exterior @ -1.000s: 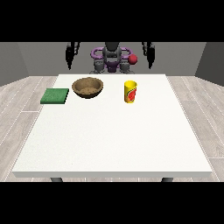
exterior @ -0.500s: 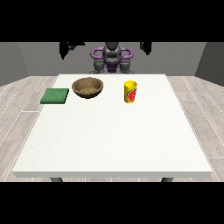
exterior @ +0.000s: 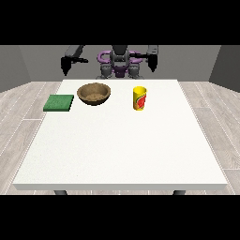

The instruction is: Pick the cup and pour the ball into the bowl, then pick the bowl and place it on the pad

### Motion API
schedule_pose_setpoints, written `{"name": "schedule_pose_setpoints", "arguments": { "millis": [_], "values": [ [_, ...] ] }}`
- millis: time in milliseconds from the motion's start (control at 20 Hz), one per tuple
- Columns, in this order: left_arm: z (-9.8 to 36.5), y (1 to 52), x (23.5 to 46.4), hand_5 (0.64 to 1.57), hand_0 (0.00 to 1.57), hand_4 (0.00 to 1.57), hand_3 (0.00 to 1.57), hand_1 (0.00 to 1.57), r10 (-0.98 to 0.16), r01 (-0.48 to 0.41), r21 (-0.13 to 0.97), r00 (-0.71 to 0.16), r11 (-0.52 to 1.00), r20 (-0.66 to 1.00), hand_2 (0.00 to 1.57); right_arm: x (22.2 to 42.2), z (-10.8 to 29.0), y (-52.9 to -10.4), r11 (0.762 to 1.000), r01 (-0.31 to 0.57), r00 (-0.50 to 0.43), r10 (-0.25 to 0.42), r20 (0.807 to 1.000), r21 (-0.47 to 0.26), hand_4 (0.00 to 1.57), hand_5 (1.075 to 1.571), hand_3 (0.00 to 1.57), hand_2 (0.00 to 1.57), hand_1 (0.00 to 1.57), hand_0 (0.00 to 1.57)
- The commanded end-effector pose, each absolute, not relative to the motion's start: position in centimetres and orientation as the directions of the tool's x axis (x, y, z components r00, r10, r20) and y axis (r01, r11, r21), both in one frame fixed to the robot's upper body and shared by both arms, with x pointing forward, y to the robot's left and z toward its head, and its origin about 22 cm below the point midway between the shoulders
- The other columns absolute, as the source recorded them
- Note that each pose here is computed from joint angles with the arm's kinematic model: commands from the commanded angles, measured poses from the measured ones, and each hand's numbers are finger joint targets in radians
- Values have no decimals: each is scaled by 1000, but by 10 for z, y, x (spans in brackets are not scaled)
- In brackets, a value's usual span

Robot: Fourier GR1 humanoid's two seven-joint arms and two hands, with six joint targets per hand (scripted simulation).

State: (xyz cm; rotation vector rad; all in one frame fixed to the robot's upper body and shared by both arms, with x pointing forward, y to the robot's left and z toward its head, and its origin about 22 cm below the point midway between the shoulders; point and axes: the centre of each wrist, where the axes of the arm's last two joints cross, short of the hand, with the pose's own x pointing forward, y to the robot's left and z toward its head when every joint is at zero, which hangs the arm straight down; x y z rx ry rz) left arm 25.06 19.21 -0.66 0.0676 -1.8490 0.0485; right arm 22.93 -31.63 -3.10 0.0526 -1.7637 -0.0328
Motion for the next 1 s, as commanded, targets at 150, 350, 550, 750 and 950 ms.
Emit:
{"name": "schedule_pose_setpoints", "arguments": {
  "millis": [150,350,550,750,950],
  "values": [
    [-5,184,293,1444,0,0,0,0,-54,-87,25,-352,996,934,0,268,-20,-334,998,-33,-299,-66,952,58,0,1557,0,0,0,0],
    [15,191,318,1448,0,0,0,0,-47,-60,24,-424,998,904,0,285,-31,-326,998,-17,-363,-62,930,60,0,1552,0,0,0,0],
    [27,222,344,1449,0,0,0,0,-104,-147,39,-468,988,878,0,288,-29,-335,994,-78,-433,-102,895,75,0,1548,0,0,0,0],
    [22,219,358,1416,0,0,0,0,-89,-133,27,-483,991,871,0,310,-24,-326,994,-79,-447,-101,889,73,0,1550,0,0,0,0],
    [4,237,368,1410,0,0,0,0,-89,-193,-6,-478,981,874,0,301,-36,-305,992,-108,-457,-103,884,60,0,1547,0,0,0,0]
  ]
}}
